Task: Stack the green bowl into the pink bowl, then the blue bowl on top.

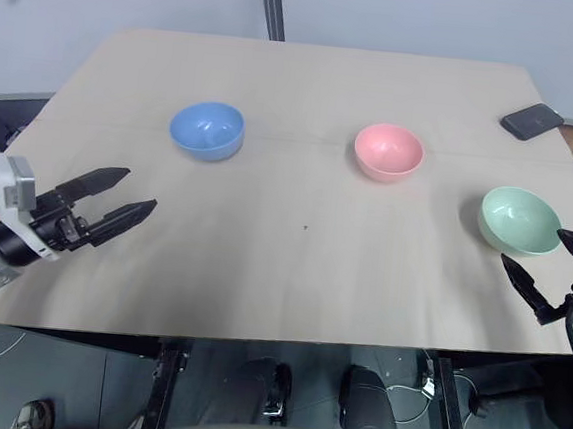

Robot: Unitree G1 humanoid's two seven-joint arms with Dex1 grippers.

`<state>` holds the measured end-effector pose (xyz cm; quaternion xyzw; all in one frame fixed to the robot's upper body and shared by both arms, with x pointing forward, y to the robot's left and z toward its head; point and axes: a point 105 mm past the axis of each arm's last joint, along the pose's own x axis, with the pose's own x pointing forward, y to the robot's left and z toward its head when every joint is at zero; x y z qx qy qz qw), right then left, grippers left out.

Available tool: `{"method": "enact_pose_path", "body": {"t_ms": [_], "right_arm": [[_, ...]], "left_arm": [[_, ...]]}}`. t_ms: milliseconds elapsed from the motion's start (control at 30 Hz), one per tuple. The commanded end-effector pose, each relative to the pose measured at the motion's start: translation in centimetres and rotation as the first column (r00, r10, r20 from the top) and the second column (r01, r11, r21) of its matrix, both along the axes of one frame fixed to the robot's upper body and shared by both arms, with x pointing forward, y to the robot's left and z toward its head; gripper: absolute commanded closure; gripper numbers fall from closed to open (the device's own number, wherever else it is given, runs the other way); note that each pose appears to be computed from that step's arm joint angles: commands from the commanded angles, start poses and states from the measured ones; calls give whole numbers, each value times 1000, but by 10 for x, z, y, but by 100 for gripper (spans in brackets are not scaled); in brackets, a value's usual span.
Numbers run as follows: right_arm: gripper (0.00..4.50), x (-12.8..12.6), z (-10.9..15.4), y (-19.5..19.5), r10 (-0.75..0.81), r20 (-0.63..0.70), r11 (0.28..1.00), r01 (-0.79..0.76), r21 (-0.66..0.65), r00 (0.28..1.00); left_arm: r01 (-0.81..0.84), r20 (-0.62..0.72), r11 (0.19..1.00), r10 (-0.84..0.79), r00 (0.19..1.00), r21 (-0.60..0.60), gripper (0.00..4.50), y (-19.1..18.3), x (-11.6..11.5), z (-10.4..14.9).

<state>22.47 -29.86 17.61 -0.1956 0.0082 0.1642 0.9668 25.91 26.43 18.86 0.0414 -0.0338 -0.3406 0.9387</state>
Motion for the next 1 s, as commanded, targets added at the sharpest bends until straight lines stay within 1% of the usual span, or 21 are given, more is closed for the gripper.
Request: {"method": "enact_pose_path", "body": {"t_ms": [33, 100, 333, 467, 567, 633, 700, 833, 933, 1000], "right_arm": [[6, 4, 9, 12, 32, 28, 999, -32, -5, 999], [6, 10, 8, 20, 61, 21, 998, -61, 8, 998], [6, 25, 7, 31, 122, 7, 993, -122, 2, 992], [6, 39, 9, 43, 153, 43, 988, -153, -6, 987], [6, 51, 6, 65, 253, 15, 968, -252, -11, 967], [6, 72, -2, 76, 271, -37, 957, -273, -95, 962], [6, 101, -13, 84, 264, -102, 937, -281, -210, 959], [6, 151, -14, 112, 310, -139, 908, -337, -250, 940], [6, 178, -14, 135, 353, -142, 866, -380, -324, 925], [6, 191, -17, 145, 371, -161, 843, -404, -356, 915]], "left_arm": [[14, 67, 1000, -15, 998, 16, 0, -4, -1, 18], [13, 80, 1000, -13, 997, 5, 0, -7, 1, 21], [6, 90, 1000, -5, 996, -9, 0, -12, 2, 22], [-5, 103, 1000, 7, 995, -19, 0, -17, 3, 23], [42, 123, 998, -36, 992, -45, 0, -27, 0, 25], [106, 119, 994, -103, 988, -23, 0, -36, -5, 23], [163, 109, 987, -163, 981, 4, 0, -43, -10, 18], [187, 104, 982, -187, 977, 12, 0, -45, -13, 15], [185, 109, 983, -185, 977, 6, 0, -46, -14, 15], [180, 112, 984, -179, 977, 4, 0, -47, -17, 15]]}}
